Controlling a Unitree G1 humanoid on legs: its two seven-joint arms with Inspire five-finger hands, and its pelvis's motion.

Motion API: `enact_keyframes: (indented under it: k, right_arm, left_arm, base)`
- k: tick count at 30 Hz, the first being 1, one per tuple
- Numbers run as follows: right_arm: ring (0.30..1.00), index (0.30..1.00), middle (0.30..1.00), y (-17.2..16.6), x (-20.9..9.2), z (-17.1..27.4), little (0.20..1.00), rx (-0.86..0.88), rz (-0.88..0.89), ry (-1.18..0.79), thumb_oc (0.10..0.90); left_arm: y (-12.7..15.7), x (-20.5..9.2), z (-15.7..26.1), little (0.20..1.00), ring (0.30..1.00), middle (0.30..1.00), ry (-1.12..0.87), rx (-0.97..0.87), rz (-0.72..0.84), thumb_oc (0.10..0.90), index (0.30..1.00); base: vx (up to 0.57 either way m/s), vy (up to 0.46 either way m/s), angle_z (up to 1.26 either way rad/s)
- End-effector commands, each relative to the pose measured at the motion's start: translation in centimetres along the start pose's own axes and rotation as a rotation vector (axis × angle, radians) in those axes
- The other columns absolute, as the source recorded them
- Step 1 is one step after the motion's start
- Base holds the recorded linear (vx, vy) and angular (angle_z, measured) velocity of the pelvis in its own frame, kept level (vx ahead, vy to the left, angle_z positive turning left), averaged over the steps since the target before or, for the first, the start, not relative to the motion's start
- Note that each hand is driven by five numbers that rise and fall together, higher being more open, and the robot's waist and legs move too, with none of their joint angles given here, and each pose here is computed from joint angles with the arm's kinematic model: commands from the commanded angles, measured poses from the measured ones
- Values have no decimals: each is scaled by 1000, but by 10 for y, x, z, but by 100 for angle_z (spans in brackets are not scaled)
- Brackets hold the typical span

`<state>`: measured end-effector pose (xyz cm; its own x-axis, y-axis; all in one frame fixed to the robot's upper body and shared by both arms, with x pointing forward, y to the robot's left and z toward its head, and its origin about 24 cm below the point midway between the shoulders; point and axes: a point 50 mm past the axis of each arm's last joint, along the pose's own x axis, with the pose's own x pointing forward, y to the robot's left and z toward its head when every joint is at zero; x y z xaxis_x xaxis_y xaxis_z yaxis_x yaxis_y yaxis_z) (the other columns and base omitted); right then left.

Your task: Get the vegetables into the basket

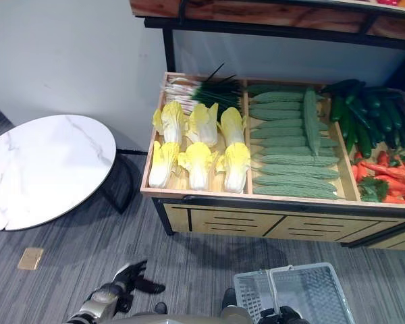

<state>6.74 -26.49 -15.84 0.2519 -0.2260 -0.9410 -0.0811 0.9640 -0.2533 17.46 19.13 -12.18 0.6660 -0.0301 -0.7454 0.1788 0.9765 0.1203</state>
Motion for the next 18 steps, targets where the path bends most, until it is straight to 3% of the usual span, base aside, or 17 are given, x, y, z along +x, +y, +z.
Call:
enact_keyframes:
  k: [1, 5, 13, 14, 16, 17, 18]
  right_arm:
    - [300, 300, 300, -7, 1, 11, 300, -9, -19, -33, 400]
    - [300, 300, 300, -15, 0, 10, 300, 28, -35, -35, 400]
    - [300, 300, 300, -5, 0, 3, 300, 6, 12, -7, 400]
    - [300, 300, 300, -2, 0, 2, 300, -4, 22, -11, 400]
    - [300, 300, 300, 0, 0, 3, 300, -10, 29, -13, 400]
    - [300, 300, 300, 1, 0, 5, 300, -29, 40, -23, 400]
    - [300, 300, 300, 1, 0, 5, 300, -28, 41, -24, 400]
  left_arm:
    - [18, -1, 64, 1000, 1000, 1000, -272, -52, 16, 900, 1000]
    - [46, -45, 107, 1000, 1000, 1000, -587, -117, 20, 900, 1000]
    - [65, -99, 159, 1000, 1000, 1000, -909, -64, 78, 900, 1000]
    - [73, -117, 173, 1000, 1000, 1000, -994, 23, 142, 900, 1000]
    - [78, -124, 180, 1000, 1000, 1000, -1022, 74, 168, 900, 1000]
    - [97, -141, 201, 1000, 1000, 1000, -1063, 314, 319, 900, 1000]
    - [97, -142, 201, 1000, 1000, 1000, -1064, 316, 320, 900, 1000]
  base:
    - [-56, -95, 19]
    - [-33, -100, 12]
    - [-1, -32, 3]
    - [0, 0, 0]
    - [20, -10, -2]
    - [21, -12, -4]
    - [0, 0, 0]
